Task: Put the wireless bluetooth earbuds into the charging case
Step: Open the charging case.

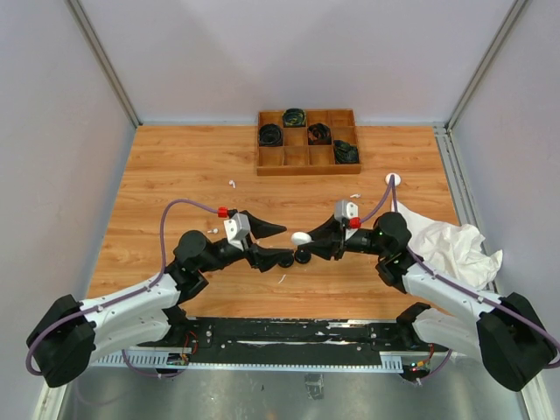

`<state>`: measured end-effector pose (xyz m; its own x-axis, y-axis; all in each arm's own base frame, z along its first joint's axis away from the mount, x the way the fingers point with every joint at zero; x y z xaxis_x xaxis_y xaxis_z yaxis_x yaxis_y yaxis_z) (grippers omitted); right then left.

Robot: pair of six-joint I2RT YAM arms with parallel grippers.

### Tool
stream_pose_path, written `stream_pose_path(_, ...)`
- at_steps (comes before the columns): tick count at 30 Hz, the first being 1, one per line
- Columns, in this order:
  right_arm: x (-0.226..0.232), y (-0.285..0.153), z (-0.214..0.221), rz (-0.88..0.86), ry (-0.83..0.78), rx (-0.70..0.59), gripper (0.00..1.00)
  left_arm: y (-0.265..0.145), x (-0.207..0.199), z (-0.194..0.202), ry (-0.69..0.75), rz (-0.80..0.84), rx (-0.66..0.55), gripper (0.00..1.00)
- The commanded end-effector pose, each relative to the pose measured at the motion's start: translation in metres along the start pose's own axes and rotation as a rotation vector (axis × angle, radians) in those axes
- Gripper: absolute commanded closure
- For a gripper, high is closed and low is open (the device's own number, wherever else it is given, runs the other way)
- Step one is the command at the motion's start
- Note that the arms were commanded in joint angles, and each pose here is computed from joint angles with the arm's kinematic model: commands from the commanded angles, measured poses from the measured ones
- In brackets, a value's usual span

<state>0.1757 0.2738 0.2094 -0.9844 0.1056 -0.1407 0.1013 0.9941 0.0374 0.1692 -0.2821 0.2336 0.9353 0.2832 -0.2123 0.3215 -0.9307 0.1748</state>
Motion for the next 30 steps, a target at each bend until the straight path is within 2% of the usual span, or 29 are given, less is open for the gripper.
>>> stream_pose_path(1,0.005,-0.002,-0.023,-0.025,-0.076,-0.092,0.87,0.008,0.0,-0.029,0.004,0.021,-0.074,0.35)
stream_pose_path(13,0.011,-0.005,-0.026,-0.036,-0.103,-0.119,0.86,0.017,-0.001,-0.021,-0.008,0.065,-0.031,0.35)
stream_pose_path(30,0.018,-0.004,-0.024,-0.081,-0.116,-0.142,0.85,0.025,0.02,-0.04,-0.075,-0.059,-0.056,0.35)
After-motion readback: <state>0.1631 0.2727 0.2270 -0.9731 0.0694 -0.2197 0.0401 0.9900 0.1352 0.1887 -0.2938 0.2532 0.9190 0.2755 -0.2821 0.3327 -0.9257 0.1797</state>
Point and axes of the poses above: each gripper's point midway between its finger pads, its own y axis out along the fingers, its own x axis along the line the jaws close on, z = x × y, the point moved 1 cm from there along -y, back along the fingers, and after that the axes turned 8 degrees about -y, right-handed, at the moved point
